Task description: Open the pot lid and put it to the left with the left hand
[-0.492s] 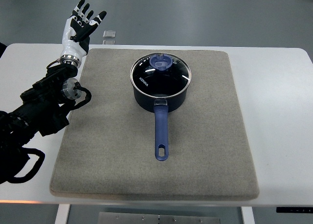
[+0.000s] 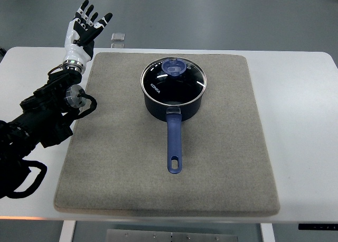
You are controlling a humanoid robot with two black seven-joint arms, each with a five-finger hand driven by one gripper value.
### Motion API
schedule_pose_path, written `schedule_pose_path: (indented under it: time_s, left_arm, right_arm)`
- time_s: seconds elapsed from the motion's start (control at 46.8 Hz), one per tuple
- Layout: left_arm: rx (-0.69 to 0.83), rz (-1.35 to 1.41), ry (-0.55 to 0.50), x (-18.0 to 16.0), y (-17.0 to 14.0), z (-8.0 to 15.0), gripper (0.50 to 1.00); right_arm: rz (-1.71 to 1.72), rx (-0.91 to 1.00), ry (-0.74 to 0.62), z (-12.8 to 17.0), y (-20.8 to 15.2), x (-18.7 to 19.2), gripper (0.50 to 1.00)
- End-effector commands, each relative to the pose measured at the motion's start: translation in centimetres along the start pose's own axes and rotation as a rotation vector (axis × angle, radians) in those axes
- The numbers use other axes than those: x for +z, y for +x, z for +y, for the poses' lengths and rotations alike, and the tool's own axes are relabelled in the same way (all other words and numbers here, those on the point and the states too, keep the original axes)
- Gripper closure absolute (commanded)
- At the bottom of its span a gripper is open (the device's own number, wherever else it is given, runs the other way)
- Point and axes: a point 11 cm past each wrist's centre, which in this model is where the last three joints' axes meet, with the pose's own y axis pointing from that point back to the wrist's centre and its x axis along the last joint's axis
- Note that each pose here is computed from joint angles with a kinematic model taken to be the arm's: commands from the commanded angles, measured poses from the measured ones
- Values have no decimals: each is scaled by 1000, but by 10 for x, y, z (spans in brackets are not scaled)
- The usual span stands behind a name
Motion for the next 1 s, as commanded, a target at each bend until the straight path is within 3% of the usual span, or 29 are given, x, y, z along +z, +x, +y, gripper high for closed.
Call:
schedule_pose_path:
  time_s: [0.0, 0.192, 0.385, 0.577, 0.77, 0.983]
  left_arm:
    - [3, -10, -1, 1, 3, 0, 514]
    - [-84, -132, 24, 1, -6, -1, 512]
    - [-237, -373, 25, 19, -18, -11, 514]
    - [-298, -466, -11, 42, -29, -23, 514]
    - [-536, -735, 26, 46, -61, -27, 514]
    - [-881, -1085, 135, 45, -92, -20, 514]
  right_arm:
    - [1, 0, 0, 0, 0, 0, 583]
    - [1, 0, 0, 0, 0, 0, 583]
    - [0, 0, 0, 0, 0, 0, 585]
    - [0, 0, 0, 0, 0, 0, 583]
    - [0, 0, 0, 0, 0, 0, 585]
    - [0, 0, 0, 0, 0, 0, 583]
